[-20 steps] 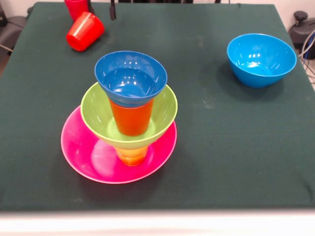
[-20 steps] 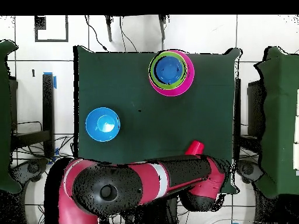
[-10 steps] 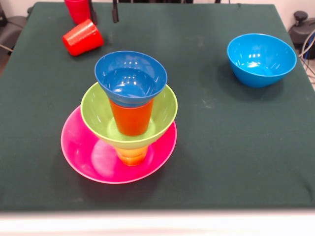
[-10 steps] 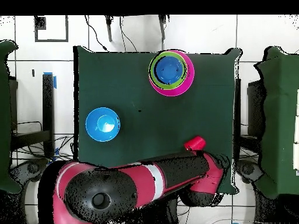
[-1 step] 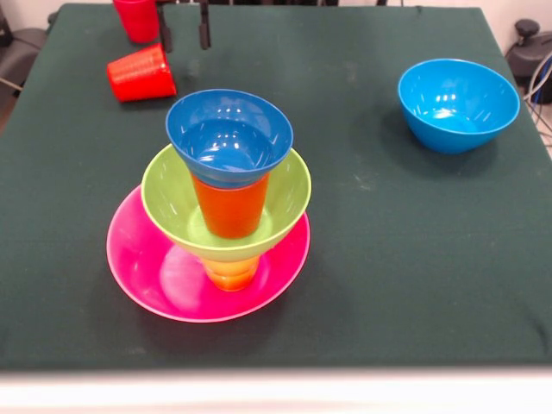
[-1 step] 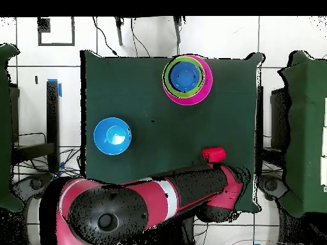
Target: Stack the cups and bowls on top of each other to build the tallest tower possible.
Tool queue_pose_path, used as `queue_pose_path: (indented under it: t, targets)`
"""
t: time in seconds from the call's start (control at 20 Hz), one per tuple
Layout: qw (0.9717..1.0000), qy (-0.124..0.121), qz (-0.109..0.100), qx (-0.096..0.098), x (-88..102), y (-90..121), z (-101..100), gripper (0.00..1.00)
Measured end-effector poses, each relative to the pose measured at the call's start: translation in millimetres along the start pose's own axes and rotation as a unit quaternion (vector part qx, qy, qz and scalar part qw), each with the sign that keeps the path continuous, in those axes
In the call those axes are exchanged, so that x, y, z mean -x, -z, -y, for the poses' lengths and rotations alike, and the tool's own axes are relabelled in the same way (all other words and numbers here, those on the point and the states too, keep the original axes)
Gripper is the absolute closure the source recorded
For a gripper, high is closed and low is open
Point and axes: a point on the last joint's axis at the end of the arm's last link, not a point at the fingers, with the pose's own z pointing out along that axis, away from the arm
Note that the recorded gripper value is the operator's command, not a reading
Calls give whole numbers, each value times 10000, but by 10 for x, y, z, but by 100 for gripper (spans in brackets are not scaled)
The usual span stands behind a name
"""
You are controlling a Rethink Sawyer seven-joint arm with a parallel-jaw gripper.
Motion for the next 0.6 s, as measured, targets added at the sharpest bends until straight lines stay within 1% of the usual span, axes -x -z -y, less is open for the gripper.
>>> queue_pose_path:
  t: [0.1,0.2,0.25,0.4,0.55,0.6]
  targets:
    - [9998,-133,144,-91,45,-73,-6,0]
    - [9995,-202,224,-136,70,-128,-11,0]
    - [9991,-259,294,-175,92,-185,-13,0]
    - [9982,-348,412,-248,131,-306,-20,0]
    - [9978,-365,417,-363,136,-405,-37,0]
    - [9978,-316,337,-482,123,-462,-55,0]
